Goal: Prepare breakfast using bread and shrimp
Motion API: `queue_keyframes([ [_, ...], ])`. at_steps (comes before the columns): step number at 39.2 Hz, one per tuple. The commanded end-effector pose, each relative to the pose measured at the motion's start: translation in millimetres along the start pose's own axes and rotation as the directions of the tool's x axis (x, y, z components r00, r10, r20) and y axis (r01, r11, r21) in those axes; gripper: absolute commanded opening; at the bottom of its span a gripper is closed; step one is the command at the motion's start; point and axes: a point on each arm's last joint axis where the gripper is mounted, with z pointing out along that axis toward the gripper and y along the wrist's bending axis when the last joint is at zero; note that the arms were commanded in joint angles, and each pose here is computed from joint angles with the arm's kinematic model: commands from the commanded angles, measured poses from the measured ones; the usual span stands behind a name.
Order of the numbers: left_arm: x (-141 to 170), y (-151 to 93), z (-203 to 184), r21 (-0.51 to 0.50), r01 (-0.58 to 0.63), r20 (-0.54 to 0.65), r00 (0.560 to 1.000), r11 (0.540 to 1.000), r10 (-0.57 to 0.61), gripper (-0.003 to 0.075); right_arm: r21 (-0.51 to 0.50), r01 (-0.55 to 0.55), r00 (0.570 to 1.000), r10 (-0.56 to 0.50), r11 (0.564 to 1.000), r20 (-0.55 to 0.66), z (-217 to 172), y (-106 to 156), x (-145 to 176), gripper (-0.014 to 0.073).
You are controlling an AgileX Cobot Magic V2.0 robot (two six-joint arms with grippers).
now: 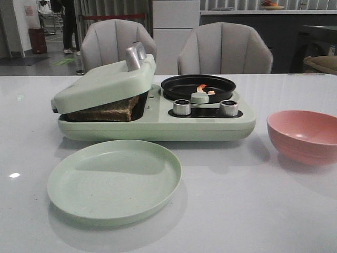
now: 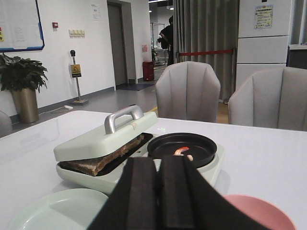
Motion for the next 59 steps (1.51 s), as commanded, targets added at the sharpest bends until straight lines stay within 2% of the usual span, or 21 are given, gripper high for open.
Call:
queue_keyframes([
  [1, -12, -1, -3, 0.015, 0.017, 0.102, 0.995, 1.0, -0.019, 0.0112, 0.028, 0.002, 0.997, -0.004, 1.0, 0.083, 0, -2, -14, 0.0132],
  [9, 8, -1, 8, 0.017, 0.017, 0.08, 0.997, 1.0, -0.019, 0.0112, 0.028, 0.002, 0.997, -0.004, 1.0, 0.083, 0, -2, -14, 0.0132],
  [17, 16, -1, 16, 0.006, 0.011, 0.181, 0.983, 1.0, -0.012, 0.0112, 0.028, 0.002, 0.997, -0.004, 1.0, 0.083, 0, -2, -14, 0.0132],
  [22, 27, 2, 20, -0.057, 0.016, 0.175, 0.985, 0.998, -0.006, 0.0112, 0.028, 0.002, 0.997, -0.004, 1.0, 0.083, 0, -2, -14, 0.0132],
  [33, 48, 10, 27, -0.208, 0.038, 0.33, 0.943, 0.977, 0.034, 0.0112, 0.028, 0.002, 0.997, -0.004, 1.0, 0.083, 0, -2, -14, 0.0132],
  [37, 50, 12, 27, -0.242, 0.042, 0.302, 0.953, 0.969, 0.034, 0.0112, 0.028, 0.002, 0.997, -0.004, 1.0, 0.083, 0, -2, -14, 0.0132],
  [59, 51, 10, 28, -0.203, 0.031, 0.292, 0.956, 0.979, 0.031, 0.0112, 0.027, 0.002, 0.997, -0.004, 1.0, 0.082, 0, -2, -14, 0.0132],
])
